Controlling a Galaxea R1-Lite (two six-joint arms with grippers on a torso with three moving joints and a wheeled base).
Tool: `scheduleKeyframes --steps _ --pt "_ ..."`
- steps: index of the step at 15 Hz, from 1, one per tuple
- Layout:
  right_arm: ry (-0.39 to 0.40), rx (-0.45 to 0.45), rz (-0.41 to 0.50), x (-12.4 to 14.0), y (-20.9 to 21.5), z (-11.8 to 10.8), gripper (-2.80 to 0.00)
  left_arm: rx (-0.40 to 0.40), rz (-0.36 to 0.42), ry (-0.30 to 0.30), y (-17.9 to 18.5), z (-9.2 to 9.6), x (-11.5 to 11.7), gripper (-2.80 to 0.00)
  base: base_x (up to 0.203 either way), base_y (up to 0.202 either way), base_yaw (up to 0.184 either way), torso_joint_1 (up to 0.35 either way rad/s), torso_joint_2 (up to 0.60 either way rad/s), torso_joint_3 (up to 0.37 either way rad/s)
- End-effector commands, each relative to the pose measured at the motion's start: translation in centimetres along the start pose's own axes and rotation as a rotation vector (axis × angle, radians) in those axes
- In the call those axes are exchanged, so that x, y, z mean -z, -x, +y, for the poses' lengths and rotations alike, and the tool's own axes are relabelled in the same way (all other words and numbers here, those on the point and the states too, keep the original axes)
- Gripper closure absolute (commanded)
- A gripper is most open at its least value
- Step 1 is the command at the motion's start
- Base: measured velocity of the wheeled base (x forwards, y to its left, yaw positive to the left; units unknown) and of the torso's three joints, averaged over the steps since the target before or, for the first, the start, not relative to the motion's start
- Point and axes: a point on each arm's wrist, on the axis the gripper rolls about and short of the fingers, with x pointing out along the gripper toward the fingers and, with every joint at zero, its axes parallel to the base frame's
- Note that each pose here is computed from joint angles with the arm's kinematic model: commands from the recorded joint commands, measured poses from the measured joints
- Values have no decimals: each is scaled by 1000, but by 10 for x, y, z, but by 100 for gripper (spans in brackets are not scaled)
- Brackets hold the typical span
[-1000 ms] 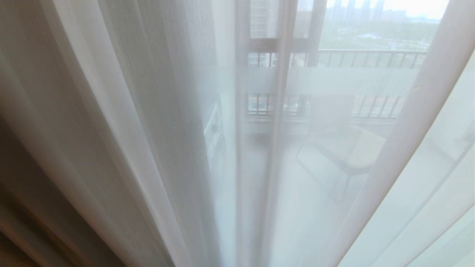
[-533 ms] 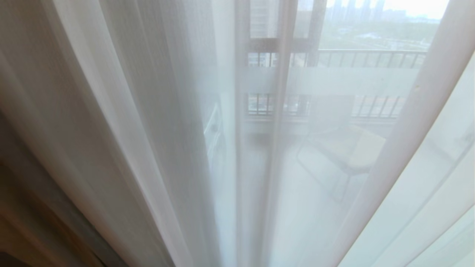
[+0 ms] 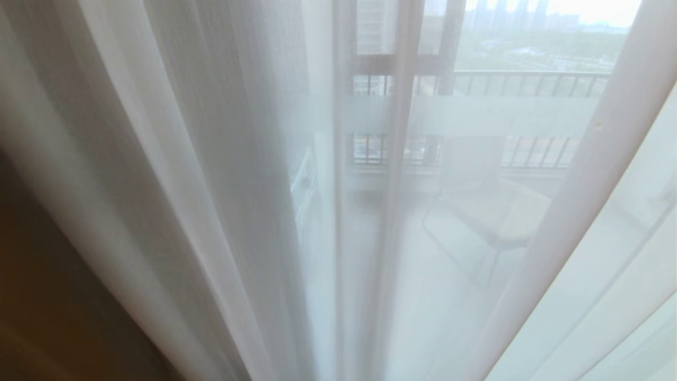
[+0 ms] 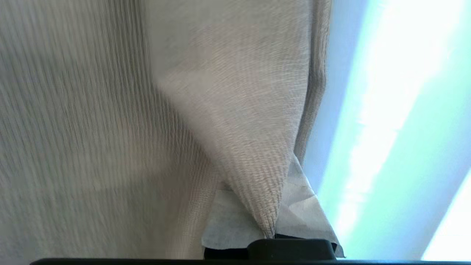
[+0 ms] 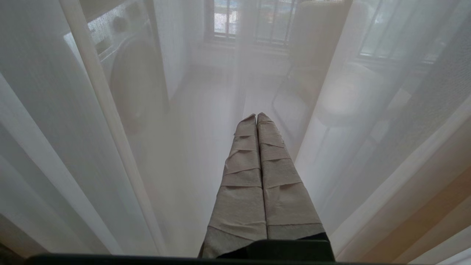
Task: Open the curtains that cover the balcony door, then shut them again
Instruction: Close the outer curtains on both sides
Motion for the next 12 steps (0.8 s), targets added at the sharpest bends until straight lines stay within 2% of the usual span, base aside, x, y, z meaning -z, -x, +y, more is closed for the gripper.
scheduleKeyframes --steps 1,7,12 --pt "1 -2 0 0 0 0 0 121 18 40 -1 -33 6 0 0 0 0 0 0 0" --pt "1 -2 0 0 0 0 0 328 63 122 -13 -74 21 0 0 0 0 0 0 0" --pt "1 -2 0 0 0 0 0 433 86 162 -19 -94 28 0 0 0 0 0 0 0"
